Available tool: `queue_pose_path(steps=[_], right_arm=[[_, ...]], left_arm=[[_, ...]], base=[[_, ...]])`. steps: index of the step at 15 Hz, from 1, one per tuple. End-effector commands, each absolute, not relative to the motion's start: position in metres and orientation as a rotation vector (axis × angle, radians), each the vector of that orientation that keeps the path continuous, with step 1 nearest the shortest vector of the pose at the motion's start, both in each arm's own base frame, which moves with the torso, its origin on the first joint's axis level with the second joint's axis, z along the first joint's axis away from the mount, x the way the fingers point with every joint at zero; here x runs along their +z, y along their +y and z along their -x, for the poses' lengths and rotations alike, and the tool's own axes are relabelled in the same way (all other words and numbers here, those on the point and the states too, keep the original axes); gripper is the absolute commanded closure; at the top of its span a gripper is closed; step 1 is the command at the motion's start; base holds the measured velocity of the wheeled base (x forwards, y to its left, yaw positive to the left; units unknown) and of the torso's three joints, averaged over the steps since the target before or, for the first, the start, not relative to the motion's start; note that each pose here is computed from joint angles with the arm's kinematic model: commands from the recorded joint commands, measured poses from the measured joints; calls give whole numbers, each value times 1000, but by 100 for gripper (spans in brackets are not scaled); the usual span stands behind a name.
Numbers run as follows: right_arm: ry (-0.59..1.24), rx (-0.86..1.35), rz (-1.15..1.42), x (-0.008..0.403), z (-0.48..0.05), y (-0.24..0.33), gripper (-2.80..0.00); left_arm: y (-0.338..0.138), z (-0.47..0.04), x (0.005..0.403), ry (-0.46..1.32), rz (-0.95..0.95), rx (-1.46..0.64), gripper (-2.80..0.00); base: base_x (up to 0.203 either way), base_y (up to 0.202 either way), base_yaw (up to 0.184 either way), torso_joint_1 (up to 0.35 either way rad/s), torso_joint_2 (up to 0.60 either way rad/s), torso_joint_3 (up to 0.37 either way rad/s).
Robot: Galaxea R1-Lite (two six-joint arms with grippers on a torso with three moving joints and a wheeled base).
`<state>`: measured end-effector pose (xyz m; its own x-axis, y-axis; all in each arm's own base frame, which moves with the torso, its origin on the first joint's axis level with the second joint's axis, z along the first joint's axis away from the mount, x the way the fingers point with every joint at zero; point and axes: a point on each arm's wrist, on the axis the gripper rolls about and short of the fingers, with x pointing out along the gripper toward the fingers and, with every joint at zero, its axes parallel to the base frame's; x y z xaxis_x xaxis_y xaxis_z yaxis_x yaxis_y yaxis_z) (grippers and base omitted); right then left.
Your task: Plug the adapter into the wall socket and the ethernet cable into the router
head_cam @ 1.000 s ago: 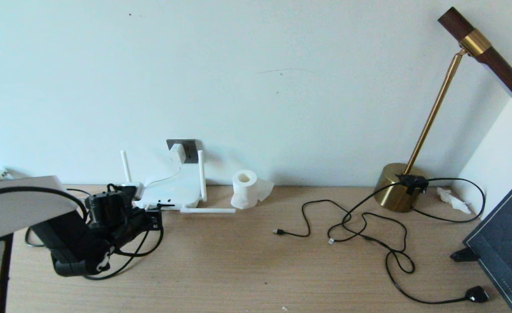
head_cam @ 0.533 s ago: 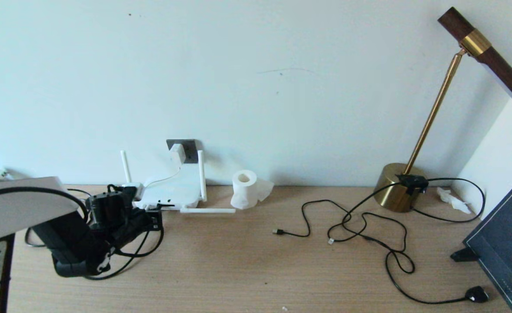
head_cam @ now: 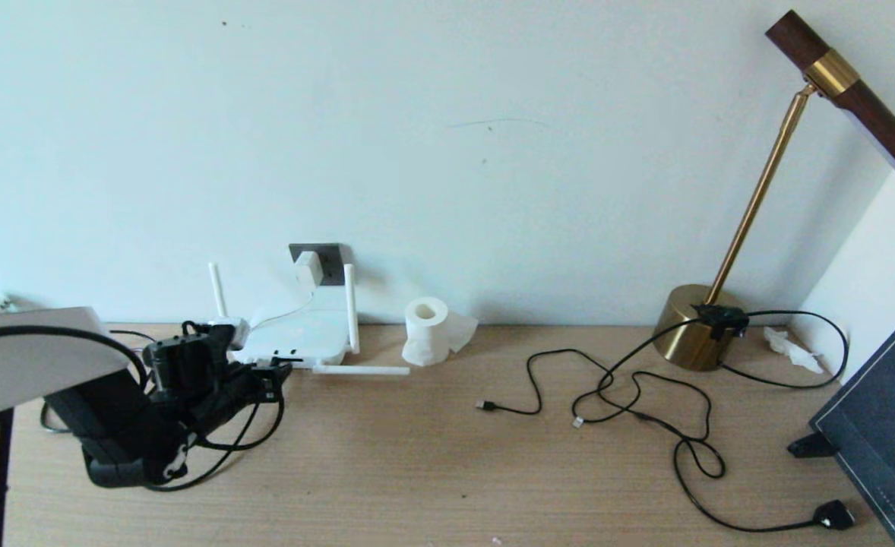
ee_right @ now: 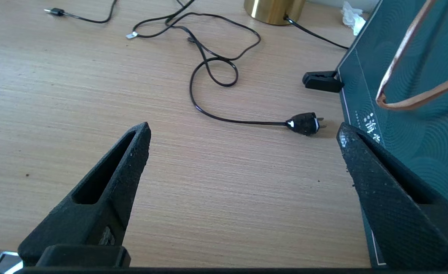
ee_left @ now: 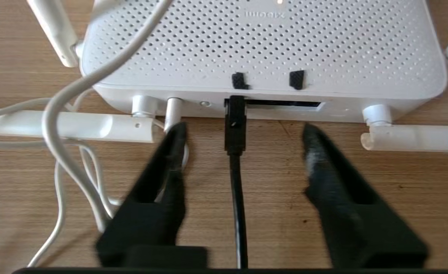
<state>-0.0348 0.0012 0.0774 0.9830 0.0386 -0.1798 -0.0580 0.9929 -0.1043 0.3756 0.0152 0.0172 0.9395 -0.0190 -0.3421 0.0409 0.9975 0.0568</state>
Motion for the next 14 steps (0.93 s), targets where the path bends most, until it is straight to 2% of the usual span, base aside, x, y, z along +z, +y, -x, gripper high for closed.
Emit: queue_pose_path(steps=[1,4,5,8,10,12,14], right_arm=[[182,49,110,77,35,1,-280],[180,49,111,77,35,1,-280],[182,49,111,77,35,1,-280],[182,49,110,77,35,1,-280],[182,49,110,77,35,1,-280],[181,49,111,77,35,1,-280],[181,49,110,77,35,1,-280]], left_arm=[[15,-369,25,340,-63,-31,-280],[3,-350,51,305,-64,-66,-280],[-4,-340,62,286,-61,-86,0],[-16,-310,96,219,-59,-123,0],[-20,-283,136,106,-61,-142,0],[-26,-238,181,-21,-73,-177,0],[-32,-180,194,-15,-91,-223,0]], base=[[0,0,0,0,0,0],[0,0,0,0,0,0],[0,0,0,0,0,0],[0,0,0,0,0,0],[0,0,0,0,0,0],[0,0,0,0,0,0],[0,0,0,0,0,0]])
